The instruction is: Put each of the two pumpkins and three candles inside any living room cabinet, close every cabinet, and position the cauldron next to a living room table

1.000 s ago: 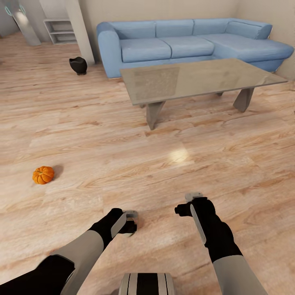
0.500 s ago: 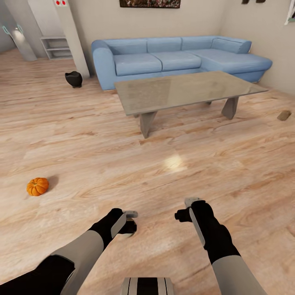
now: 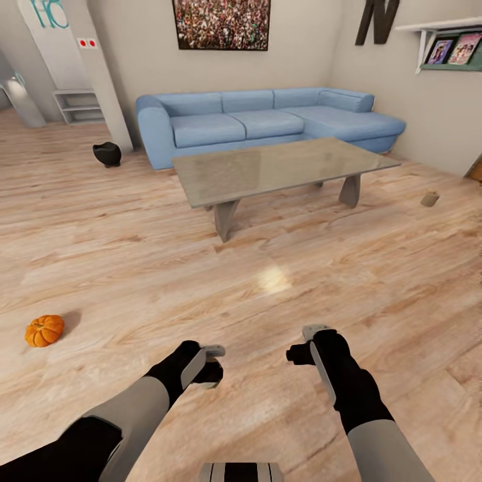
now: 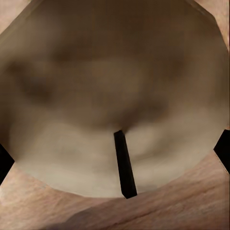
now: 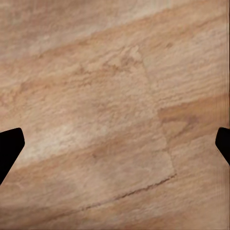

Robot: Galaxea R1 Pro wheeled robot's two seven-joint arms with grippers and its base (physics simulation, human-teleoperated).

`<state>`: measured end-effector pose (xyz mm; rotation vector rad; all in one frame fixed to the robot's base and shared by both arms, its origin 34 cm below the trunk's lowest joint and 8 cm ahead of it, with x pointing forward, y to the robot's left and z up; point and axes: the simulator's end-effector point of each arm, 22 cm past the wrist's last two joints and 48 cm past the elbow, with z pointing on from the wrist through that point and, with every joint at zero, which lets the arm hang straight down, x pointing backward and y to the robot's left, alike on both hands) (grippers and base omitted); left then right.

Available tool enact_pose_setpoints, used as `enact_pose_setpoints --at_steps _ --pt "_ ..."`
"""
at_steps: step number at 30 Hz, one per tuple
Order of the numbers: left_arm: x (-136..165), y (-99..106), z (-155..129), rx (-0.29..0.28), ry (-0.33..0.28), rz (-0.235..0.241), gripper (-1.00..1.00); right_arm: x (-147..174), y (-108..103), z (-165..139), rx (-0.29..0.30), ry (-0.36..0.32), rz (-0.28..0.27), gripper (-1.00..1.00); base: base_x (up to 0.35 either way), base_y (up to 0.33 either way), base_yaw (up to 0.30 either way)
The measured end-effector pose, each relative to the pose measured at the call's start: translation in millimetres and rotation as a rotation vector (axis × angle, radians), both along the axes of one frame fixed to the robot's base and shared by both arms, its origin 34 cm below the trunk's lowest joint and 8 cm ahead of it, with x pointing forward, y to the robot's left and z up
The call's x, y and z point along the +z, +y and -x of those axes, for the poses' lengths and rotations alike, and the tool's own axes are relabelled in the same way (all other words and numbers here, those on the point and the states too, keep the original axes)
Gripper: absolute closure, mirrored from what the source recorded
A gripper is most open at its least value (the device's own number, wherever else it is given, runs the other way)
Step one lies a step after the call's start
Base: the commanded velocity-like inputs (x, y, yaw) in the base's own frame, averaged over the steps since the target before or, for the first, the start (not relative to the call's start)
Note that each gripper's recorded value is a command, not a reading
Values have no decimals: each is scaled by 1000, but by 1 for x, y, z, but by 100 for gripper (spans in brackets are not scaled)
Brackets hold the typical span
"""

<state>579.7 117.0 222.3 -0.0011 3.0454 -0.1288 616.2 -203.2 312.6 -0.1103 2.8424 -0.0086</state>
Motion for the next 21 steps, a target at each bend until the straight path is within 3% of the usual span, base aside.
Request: enact_pose_setpoints --at_steps 5,13,21 --pt "-5 10 25 22 50 -18 100 12 0 -2 1 -17 2 -100 0 0 -145" --pt "7 22 14 100 -19 -12 100 28 2 -4 3 -40 -1 -100 0 0 -141" --pt "28 34 1 125 -64 -17 100 47 2 -15 5 -115 -3 -100 0 0 -81"
